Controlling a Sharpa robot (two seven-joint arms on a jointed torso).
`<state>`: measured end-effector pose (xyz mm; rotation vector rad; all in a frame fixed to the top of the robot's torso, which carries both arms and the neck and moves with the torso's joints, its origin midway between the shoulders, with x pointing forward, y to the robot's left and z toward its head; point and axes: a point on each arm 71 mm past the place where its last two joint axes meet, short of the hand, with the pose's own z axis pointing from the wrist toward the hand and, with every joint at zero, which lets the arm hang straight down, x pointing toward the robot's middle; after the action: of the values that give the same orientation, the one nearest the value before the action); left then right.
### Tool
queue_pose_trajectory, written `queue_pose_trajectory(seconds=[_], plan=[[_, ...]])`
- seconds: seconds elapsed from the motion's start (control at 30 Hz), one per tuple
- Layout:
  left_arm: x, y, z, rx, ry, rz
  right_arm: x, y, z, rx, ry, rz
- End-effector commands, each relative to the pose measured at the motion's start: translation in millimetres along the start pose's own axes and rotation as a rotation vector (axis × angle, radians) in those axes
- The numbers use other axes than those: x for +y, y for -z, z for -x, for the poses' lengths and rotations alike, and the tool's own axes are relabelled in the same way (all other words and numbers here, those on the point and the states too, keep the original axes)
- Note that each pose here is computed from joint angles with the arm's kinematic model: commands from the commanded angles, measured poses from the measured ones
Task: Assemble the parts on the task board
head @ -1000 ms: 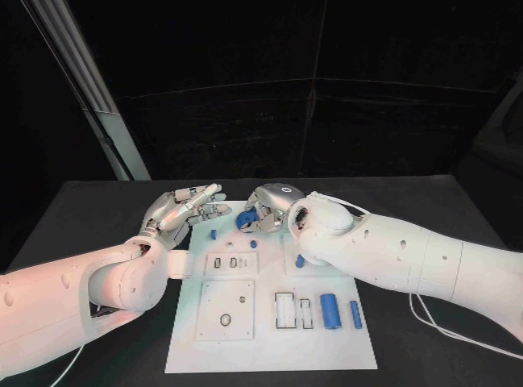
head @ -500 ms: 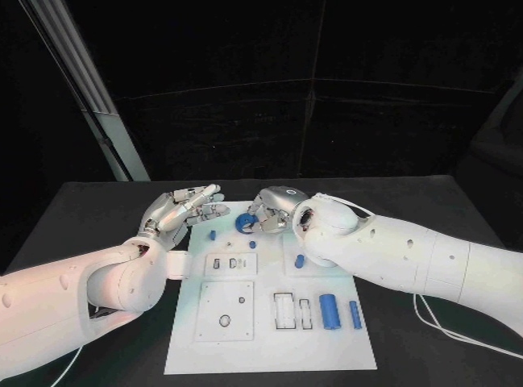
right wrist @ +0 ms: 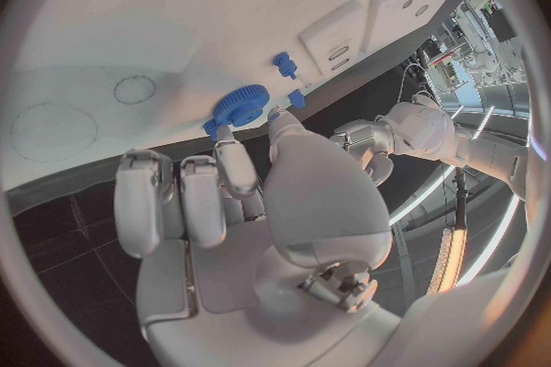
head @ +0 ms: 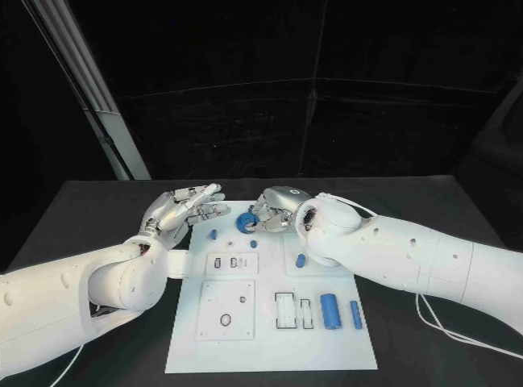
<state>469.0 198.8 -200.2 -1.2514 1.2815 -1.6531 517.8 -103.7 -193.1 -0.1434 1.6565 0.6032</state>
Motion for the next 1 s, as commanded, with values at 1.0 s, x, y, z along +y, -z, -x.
queue_pose_trajectory(seconds=[1.0], plan=[[-2.5, -0.6, 5.3, 0.010, -0.018, -0.021, -150.8, 89.4, 51.0, -0.098, -0.313, -0.047]])
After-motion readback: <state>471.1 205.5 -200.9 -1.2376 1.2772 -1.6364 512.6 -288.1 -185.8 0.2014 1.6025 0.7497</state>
